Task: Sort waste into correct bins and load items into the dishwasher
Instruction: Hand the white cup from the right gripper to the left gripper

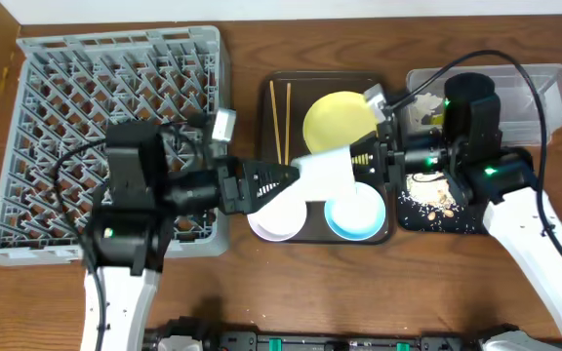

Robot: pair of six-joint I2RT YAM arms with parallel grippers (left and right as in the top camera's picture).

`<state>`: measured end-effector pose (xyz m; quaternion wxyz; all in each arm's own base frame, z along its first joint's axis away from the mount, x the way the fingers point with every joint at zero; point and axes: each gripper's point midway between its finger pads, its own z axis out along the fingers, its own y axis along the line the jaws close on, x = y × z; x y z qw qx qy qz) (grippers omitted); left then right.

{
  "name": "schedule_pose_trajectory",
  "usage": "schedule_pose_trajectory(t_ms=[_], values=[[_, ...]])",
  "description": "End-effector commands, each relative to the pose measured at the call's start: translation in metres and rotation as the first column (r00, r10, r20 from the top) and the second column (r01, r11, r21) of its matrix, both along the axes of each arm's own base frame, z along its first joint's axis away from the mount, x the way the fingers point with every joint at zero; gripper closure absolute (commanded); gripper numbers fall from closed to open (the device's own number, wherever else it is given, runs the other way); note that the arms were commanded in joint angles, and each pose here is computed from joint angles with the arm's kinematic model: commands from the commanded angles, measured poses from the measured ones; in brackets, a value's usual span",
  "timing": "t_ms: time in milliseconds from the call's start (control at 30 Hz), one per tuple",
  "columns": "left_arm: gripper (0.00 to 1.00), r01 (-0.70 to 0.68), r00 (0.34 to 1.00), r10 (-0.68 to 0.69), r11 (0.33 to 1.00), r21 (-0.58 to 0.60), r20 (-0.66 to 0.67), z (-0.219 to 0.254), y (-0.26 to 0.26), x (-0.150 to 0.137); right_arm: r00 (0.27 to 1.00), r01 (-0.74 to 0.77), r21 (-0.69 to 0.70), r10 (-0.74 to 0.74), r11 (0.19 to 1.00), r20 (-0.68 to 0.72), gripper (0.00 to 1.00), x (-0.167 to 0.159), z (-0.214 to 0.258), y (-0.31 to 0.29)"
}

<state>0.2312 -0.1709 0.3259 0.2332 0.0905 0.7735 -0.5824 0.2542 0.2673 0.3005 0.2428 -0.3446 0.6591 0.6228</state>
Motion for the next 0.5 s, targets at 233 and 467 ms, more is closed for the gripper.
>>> schedule_pose_trajectory(t_ms=[233,467], values=[[0.16,0.291,0.956,-0.292,0.944,-0.154,0.015,0.026,-0.025,-0.042,0.998,-0.012,-0.014,0.013,1.000,0.065,0.99,-0.012,0.005,0.028],[0.23,0.318,0.948,-0.319,0.934,-0.164,0.018,0.028,-0.027,-0.047,0.995,0.084,-0.041,-0.081,0.996,0.063,0.99,0.004,0.002,0.029]])
